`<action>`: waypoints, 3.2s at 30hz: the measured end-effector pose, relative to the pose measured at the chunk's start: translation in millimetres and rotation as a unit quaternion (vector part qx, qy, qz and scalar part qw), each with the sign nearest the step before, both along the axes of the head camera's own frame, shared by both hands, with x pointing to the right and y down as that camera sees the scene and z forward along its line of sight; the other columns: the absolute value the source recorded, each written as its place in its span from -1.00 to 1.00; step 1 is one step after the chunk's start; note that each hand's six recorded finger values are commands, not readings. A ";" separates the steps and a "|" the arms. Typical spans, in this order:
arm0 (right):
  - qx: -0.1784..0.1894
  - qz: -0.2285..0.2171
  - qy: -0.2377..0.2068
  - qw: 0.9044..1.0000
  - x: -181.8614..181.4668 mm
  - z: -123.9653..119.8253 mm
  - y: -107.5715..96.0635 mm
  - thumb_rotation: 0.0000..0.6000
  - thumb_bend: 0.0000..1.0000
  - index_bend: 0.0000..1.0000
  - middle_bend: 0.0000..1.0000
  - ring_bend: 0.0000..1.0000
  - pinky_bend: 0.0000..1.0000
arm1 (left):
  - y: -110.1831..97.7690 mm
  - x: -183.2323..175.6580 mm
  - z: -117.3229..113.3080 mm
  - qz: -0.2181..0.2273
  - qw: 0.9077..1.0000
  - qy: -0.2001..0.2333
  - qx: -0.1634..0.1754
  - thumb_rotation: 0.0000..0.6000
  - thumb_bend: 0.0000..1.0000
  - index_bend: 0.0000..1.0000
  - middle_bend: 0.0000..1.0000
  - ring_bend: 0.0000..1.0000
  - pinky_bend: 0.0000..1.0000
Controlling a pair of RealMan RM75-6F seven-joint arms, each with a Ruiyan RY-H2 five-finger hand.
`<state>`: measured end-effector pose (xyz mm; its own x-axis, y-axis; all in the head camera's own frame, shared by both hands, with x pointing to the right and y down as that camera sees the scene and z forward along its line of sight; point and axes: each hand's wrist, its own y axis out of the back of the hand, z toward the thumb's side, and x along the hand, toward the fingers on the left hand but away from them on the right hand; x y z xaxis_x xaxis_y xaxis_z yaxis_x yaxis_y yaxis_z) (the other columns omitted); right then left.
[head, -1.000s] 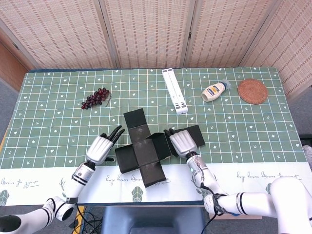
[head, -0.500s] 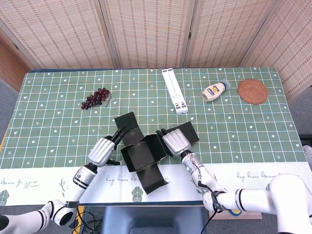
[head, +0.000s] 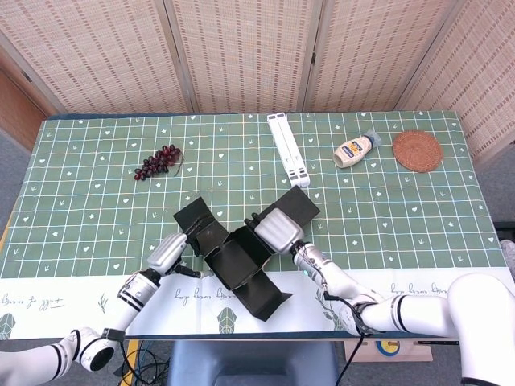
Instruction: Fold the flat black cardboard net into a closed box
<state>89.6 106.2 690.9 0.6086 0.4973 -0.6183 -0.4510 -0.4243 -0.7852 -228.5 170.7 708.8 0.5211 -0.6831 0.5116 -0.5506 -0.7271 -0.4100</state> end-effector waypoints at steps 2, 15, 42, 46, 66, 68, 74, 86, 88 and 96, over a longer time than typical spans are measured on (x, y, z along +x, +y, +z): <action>0.005 -0.013 0.002 1.000 -1.3 -1.3 -0.8 1.00 -0.34 -0.39 -0.24 0.70 0.87 | 0.6 -0.8 1.7 -0.007 1.000 0.009 -0.018 1.00 -0.76 -1.00 -1.00 0.10 -0.09; 0.023 -0.084 0.003 0.996 -11.7 -8.6 -2.1 1.00 -0.34 -0.31 -0.16 0.73 0.88 | 19.8 2.3 12.3 -0.001 0.993 0.065 -0.103 1.00 -0.76 -1.00 -1.00 0.08 -0.06; 0.075 -0.181 -0.005 0.981 -24.2 -17.6 5.8 1.00 -0.34 -0.24 -0.09 0.76 0.88 | 29.6 30.8 20.5 -0.013 0.981 0.127 -0.148 1.00 -0.76 -1.00 -1.00 0.07 -0.06; 0.083 -0.196 -0.007 0.977 -25.9 -19.7 5.6 1.00 -0.34 -0.24 -0.09 0.76 0.88 | 31.4 33.3 21.9 -0.015 0.978 0.135 -0.161 1.00 -0.76 -1.00 -1.00 0.07 -0.06; 0.101 -0.212 -0.017 0.972 -24.3 -15.4 5.3 1.00 -0.34 -0.24 -0.08 0.77 0.88 | 37.0 34.9 33.7 -0.029 0.964 0.162 -0.208 1.00 -0.76 -0.85 -0.96 0.08 -0.04; 0.103 -0.211 -0.019 0.972 -24.6 -15.2 4.7 1.00 -0.34 -0.24 -0.08 0.77 0.88 | 37.5 35.6 34.4 -0.029 0.963 0.165 -0.212 1.00 -0.76 -0.84 -0.95 0.08 -0.04; 0.111 -0.218 -0.029 0.969 -28.2 -15.3 2.9 1.00 -0.33 -0.23 -0.08 0.77 0.88 | 40.1 36.3 36.1 -0.027 0.959 0.172 -0.223 1.00 -0.76 -0.84 -0.94 0.08 -0.04; 0.133 -0.234 -0.053 0.962 -39.4 -12.8 3.5 1.00 -0.33 -0.23 -0.08 0.77 0.88 | 42.3 39.9 38.6 -0.033 0.957 0.183 -0.223 1.00 -0.76 -0.67 -0.74 0.11 -0.02; 0.133 -0.234 -0.056 0.962 -40.4 -12.2 4.0 1.00 -0.33 -0.23 -0.10 0.77 0.88 | 41.6 40.2 38.4 -0.036 0.957 0.185 -0.220 1.00 -0.76 -0.62 -0.66 0.11 -0.01; 0.127 -0.224 -0.048 0.965 -37.6 -12.7 3.2 1.00 -0.33 -0.96 -0.62 0.61 0.88 | 41.3 38.8 38.5 -0.044 0.957 0.184 -0.218 1.00 -0.76 -0.50 -0.49 0.14 -0.01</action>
